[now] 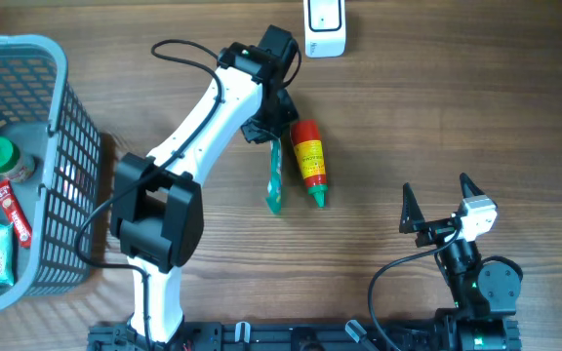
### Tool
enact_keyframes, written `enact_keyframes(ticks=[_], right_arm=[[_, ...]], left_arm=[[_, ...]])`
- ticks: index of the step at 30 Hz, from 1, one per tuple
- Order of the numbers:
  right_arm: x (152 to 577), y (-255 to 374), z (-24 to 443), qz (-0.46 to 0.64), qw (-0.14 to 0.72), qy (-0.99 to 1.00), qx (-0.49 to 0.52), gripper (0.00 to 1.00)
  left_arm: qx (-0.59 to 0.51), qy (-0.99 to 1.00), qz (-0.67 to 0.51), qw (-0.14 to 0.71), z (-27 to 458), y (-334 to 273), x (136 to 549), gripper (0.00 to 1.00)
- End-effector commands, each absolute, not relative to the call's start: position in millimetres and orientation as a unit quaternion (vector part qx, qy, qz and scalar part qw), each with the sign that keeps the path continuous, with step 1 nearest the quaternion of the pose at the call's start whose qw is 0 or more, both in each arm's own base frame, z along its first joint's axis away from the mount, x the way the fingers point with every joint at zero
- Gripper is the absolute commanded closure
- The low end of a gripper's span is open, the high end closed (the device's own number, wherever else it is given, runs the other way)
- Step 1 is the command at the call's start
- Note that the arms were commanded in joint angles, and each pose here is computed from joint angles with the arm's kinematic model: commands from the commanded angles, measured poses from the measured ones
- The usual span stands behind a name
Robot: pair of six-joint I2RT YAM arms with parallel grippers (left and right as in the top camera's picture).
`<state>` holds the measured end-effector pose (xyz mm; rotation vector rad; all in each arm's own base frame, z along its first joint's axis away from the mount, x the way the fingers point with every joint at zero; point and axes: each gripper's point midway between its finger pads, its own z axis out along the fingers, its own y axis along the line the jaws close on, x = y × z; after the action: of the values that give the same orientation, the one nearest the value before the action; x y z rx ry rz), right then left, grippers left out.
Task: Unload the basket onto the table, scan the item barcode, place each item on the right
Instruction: 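Place green gloves pack on table left of sriracha bottle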
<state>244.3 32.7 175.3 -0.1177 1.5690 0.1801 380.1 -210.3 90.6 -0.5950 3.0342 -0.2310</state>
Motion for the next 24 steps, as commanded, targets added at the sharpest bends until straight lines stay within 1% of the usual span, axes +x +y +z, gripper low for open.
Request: enact_keyframes(ticks=[1, 2, 4, 5, 8, 9, 10, 13, 15, 19, 23, 24], right_arm=[[244.0, 31.7, 178.0, 0.074, 0.708, 0.701, -0.055, 0.00], [244.0, 31.7, 178.0, 0.074, 0.708, 0.701, -0.055, 0.00], [244.0, 31.7, 178.0, 0.074, 0.708, 0.701, -0.055, 0.00], [244.0, 31.7, 178.0, 0.074, 0.708, 0.701, -0.055, 0.00], [244.0, 31.7, 177.9, 0.074, 0.708, 0.701, -0.055, 0.00], [244.0, 31.7, 178.0, 0.073, 0.708, 0.700, -0.055, 0.00], [244.0, 31.7, 178.0, 0.074, 0.708, 0.701, -0.055, 0.00], [244.0, 31.7, 177.9, 0.074, 0.708, 0.701, -0.055, 0.00], [244.0, 31.8, 177.9, 0.074, 0.708, 0.701, -0.055, 0.00], [244.0, 31.8, 177.9, 0.074, 0.708, 0.701, -0.055, 0.00], [244.0, 31.8, 177.9, 0.074, 0.708, 0.701, -0.055, 0.00], [244.0, 31.8, 177.9, 0.074, 0.708, 0.701, -0.055, 0.00]], left_arm=[[-0.203, 0.976, -0.071, 0.021, 90.5, -208.7, 380.1, 0.68], [-0.203, 0.976, -0.071, 0.022, 90.6, -208.7, 380.2, 0.65], [-0.203, 0.976, -0.072, 0.021, 90.6, -209.2, 379.9, 0.62], [-0.203, 0.976, -0.071, 0.021, 90.5, -208.9, 379.7, 0.55], [-0.204, 0.977, -0.065, 0.014, 91.6, -205.6, 375.5, 0.41], [-0.207, 0.976, -0.058, 0.011, 93.0, -200.7, 373.4, 0.27], [-0.213, 0.976, -0.047, 0.013, 95.5, -192.2, 372.7, 0.21], [-0.232, 0.972, -0.002, 0.028, 114.0, -157.7, 370.1, 0.18], [-0.250, 0.967, 0.022, 0.048, 139.8, -129.7, 367.1, 0.16], [-0.248, 0.964, 0.000, 0.093, 178.3, -113.6, 367.8, 0.08], [-0.229, 0.959, -0.003, 0.169, 229.3, -91.3, 367.0, 0.00], [-0.225, 0.956, -0.005, 0.190, 243.6, -86.4, 366.6, 0.00]])
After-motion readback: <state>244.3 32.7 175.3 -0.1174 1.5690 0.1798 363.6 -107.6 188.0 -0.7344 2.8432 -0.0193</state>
